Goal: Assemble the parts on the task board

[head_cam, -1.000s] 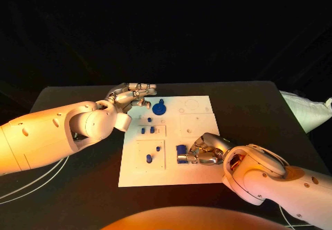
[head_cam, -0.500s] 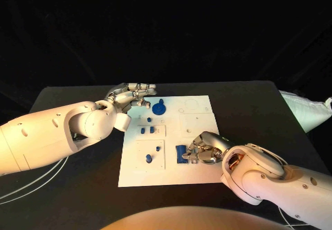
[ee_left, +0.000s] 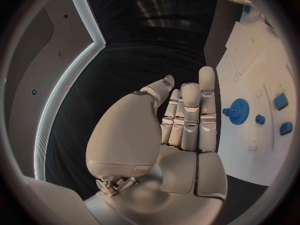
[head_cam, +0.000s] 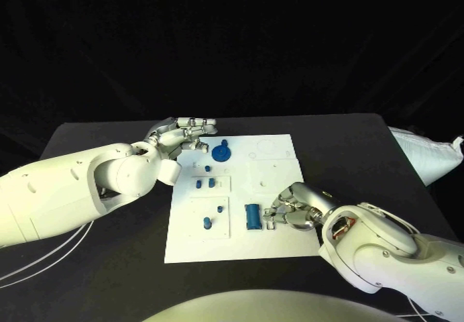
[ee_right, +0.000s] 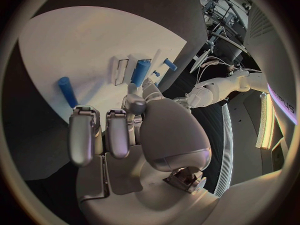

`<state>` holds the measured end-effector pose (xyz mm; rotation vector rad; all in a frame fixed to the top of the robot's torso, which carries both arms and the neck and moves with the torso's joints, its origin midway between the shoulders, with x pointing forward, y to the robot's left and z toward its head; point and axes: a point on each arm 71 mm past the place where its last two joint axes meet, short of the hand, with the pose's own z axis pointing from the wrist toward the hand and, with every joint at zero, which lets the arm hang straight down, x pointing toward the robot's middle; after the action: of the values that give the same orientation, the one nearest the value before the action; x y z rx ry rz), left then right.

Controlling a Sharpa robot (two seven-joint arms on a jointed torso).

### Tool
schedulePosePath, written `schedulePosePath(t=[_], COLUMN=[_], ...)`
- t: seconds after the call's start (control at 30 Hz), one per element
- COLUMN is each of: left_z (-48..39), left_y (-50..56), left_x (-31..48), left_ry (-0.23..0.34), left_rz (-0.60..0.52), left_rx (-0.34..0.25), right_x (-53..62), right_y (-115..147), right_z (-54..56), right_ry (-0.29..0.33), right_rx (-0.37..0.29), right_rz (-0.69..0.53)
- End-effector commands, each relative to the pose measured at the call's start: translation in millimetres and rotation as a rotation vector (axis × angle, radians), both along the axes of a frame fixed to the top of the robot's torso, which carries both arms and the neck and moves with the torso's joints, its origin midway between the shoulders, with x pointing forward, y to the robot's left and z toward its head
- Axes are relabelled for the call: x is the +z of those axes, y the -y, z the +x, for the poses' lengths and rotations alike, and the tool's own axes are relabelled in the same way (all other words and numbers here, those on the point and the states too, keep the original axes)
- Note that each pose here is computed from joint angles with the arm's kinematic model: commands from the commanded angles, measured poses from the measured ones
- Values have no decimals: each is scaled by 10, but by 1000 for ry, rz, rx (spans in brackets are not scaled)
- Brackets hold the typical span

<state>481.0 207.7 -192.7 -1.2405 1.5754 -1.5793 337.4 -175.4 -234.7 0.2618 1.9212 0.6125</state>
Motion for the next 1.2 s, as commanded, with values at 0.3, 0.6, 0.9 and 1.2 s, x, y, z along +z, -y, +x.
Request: schedulePosePath(t=[0.3, 0.6, 0.9, 1.2], left_z=[-10, -9, -12, -13], left_y=[5, 14, 13, 11], left_x=[8, 4, -2, -5], left_ry=[7, 6, 1, 1], left_rz=[-8, -9, -9, -9], left_rx=[-15, -18, -22, -22], right_x=[148, 93, -18, -72], right_y=[473, 595, 569, 528], right_z=[91, 133, 147, 167], right_ry=[79, 103, 88, 87], right_rx=[-61, -11, 21, 40], right_rz=[-101, -258, -321, -351])
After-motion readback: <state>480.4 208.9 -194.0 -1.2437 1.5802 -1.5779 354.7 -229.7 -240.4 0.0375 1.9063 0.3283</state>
